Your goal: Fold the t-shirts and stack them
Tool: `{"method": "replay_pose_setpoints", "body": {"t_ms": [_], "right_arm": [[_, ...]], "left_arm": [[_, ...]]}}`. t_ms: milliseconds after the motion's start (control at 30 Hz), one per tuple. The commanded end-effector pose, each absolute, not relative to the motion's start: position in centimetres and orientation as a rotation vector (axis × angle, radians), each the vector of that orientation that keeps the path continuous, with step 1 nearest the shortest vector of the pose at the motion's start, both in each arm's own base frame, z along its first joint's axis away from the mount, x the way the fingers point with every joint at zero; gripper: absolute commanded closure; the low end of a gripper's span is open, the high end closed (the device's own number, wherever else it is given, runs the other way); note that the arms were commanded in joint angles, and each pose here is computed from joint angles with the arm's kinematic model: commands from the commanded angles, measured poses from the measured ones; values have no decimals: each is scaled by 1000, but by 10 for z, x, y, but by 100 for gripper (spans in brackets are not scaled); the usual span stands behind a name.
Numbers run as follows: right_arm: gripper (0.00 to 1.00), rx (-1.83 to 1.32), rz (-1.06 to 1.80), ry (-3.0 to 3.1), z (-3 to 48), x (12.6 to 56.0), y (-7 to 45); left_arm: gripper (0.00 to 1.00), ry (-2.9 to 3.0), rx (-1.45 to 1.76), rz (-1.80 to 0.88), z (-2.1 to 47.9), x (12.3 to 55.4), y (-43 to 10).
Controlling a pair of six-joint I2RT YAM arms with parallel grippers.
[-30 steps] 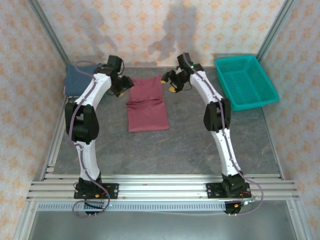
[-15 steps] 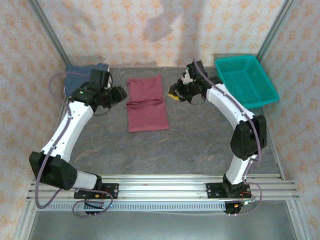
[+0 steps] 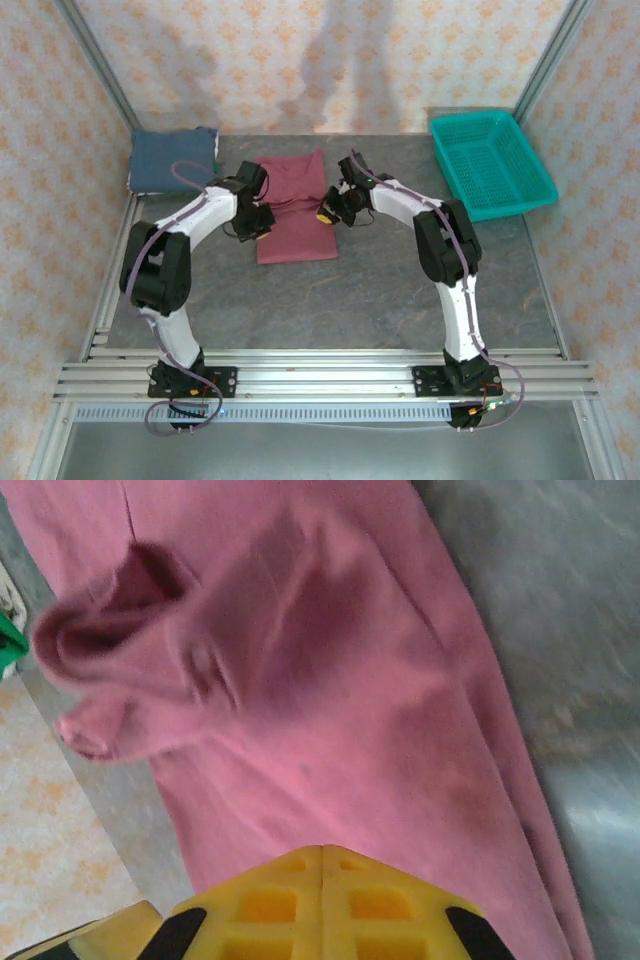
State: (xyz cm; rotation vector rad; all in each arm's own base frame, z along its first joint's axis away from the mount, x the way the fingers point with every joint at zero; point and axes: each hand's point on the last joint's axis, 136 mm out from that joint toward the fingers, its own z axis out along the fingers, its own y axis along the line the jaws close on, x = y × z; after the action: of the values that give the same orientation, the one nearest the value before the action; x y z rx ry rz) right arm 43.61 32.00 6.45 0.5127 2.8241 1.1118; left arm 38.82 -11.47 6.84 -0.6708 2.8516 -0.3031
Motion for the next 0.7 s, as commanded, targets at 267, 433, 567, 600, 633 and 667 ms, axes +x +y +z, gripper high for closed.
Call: {"method": "replay_pose_setpoints", "body": {"t_ms": [267,433,567,600,633,667], "right_arm": [[97,788,1227,2493,71,553,307],[79,769,1400,2250,138,595,310],[65,661,1395,2301,170,573,315],[61,646,1370,2331,170,560,311],[58,631,1348,2352,171,547,308],[55,641,1304,2394,166,530,300]], "left_arm": [[97,2775,-678,-129,58,497,-86],[91,2578,-671,-147,132,548,-79],[64,2464,-648,-277,198,547,-89],[53,2440,-631,-336,212,541,-95],[44,2428,-619,-370,220,531,-99],[40,2424,-622,-393,226,517,-99]]}}
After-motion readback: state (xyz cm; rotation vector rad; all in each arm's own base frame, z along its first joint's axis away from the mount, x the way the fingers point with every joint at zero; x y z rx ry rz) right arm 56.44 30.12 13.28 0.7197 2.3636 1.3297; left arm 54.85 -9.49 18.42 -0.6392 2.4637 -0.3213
